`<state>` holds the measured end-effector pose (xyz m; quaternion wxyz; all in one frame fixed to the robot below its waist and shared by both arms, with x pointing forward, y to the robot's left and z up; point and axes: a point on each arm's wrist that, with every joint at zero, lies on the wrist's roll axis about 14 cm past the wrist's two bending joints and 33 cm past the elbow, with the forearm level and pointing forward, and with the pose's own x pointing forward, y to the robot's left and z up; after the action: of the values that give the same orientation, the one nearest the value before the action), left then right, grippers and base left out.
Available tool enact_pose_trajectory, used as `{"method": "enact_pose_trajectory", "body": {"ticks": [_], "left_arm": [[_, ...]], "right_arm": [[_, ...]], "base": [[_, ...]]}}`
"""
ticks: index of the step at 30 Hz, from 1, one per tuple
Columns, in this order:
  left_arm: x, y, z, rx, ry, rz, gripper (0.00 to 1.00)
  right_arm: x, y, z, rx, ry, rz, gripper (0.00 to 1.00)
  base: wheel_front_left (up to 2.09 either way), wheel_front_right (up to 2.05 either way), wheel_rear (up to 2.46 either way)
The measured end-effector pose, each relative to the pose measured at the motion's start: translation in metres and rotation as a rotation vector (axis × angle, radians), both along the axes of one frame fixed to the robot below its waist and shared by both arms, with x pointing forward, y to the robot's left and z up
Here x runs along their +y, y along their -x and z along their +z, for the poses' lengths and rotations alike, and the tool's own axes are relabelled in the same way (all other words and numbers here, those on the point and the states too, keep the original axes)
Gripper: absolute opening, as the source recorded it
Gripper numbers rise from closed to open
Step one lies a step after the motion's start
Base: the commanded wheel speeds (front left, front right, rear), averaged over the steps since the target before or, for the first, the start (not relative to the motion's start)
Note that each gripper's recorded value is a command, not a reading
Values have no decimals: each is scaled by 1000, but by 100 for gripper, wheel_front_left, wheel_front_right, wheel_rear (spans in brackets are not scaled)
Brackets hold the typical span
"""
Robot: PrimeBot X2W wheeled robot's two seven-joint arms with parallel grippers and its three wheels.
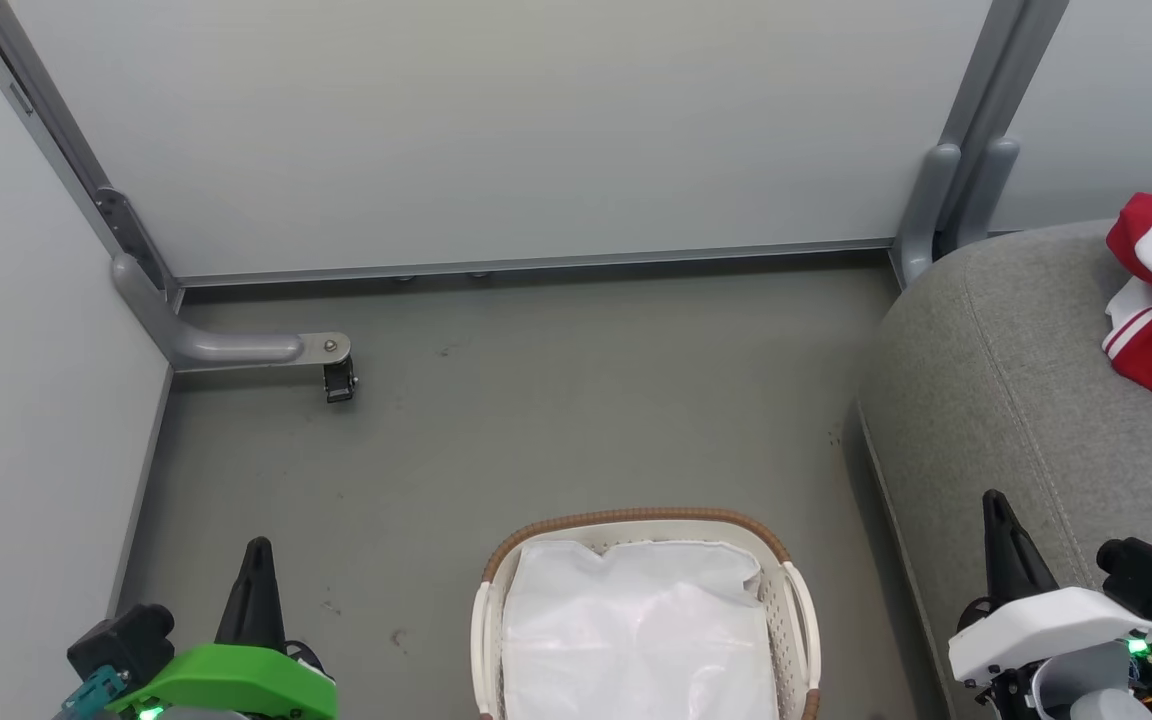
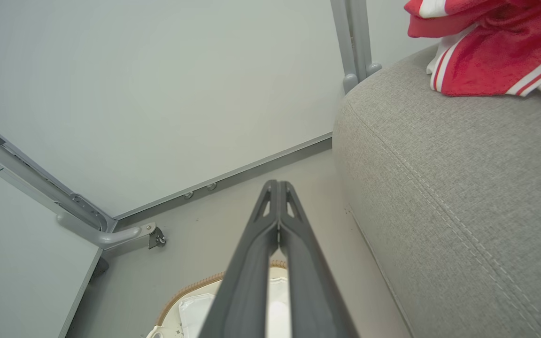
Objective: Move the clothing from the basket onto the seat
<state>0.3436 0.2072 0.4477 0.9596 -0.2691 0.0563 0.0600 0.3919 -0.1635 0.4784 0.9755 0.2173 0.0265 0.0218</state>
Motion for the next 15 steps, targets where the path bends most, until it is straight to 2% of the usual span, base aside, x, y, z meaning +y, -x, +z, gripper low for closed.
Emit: {"method": "enact_pose_trajectory", "body": {"ticks": [15], "left_arm": [[4, -5, 5, -10, 210, 46, 0]], "right_arm": [[-9, 0, 1, 31, -230, -44, 0]], "base": [[0, 0, 0]]}}
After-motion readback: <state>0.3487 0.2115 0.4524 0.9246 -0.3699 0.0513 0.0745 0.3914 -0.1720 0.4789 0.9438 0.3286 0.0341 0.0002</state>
